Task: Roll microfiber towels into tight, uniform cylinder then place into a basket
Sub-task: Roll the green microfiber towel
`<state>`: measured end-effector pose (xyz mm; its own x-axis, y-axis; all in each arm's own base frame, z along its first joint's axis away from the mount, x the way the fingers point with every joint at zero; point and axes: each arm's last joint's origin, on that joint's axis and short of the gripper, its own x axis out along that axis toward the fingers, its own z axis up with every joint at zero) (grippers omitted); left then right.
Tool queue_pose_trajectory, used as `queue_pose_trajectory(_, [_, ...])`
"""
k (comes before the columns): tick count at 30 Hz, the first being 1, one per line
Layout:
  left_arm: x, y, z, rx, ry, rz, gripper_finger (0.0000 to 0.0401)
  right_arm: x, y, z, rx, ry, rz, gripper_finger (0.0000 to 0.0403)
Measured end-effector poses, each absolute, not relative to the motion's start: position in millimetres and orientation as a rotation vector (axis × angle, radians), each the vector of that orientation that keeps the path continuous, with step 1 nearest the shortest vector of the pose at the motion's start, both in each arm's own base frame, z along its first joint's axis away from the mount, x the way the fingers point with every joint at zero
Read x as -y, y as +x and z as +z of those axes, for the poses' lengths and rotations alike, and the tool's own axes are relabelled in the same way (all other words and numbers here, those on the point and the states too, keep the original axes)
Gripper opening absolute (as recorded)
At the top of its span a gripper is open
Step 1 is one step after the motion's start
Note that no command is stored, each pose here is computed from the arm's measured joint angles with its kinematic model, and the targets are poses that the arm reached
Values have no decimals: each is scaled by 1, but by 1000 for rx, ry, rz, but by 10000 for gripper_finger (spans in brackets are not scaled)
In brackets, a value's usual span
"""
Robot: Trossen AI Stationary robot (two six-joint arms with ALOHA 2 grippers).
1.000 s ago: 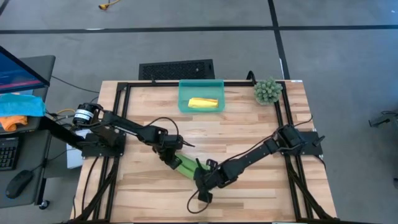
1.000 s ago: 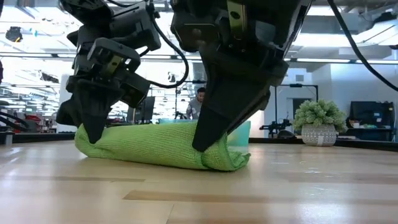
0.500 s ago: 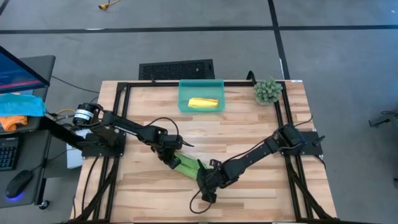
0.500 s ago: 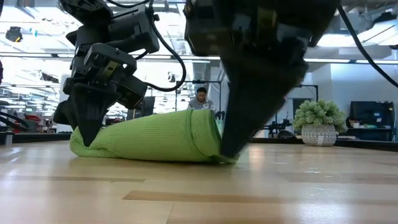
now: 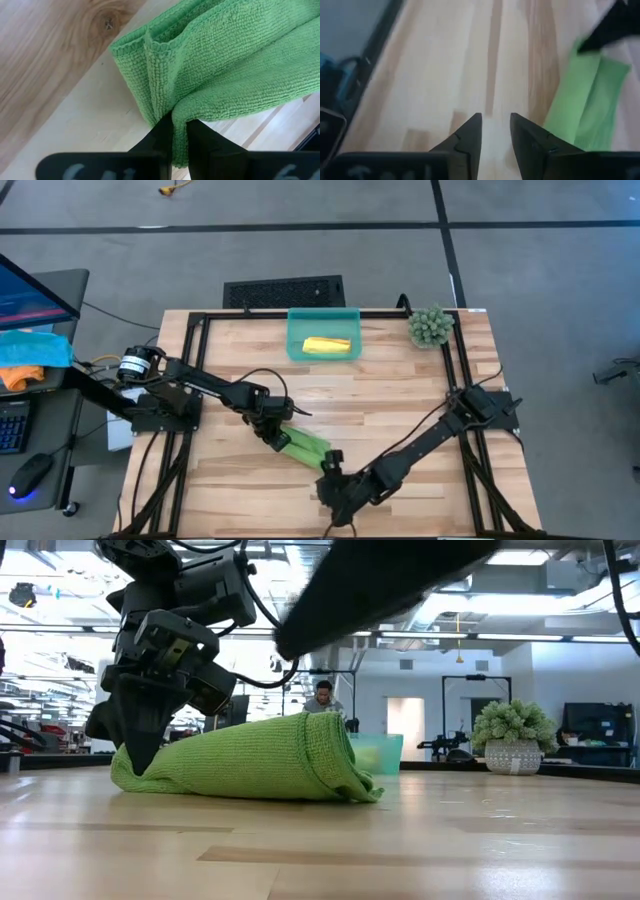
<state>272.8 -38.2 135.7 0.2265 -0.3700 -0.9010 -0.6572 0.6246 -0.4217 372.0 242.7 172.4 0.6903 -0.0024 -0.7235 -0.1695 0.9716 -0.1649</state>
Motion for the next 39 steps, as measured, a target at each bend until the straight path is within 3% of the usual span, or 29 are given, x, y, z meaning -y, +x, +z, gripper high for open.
queue_pose_trajectory(18, [39,272,136,-1393,-952,231,19,-191,391,155,-898,-110,54,118])
queue_pose_trajectory(39, [39,272,136,-1405,-937,195,19,-152,402,127,-1020,66,-196,118])
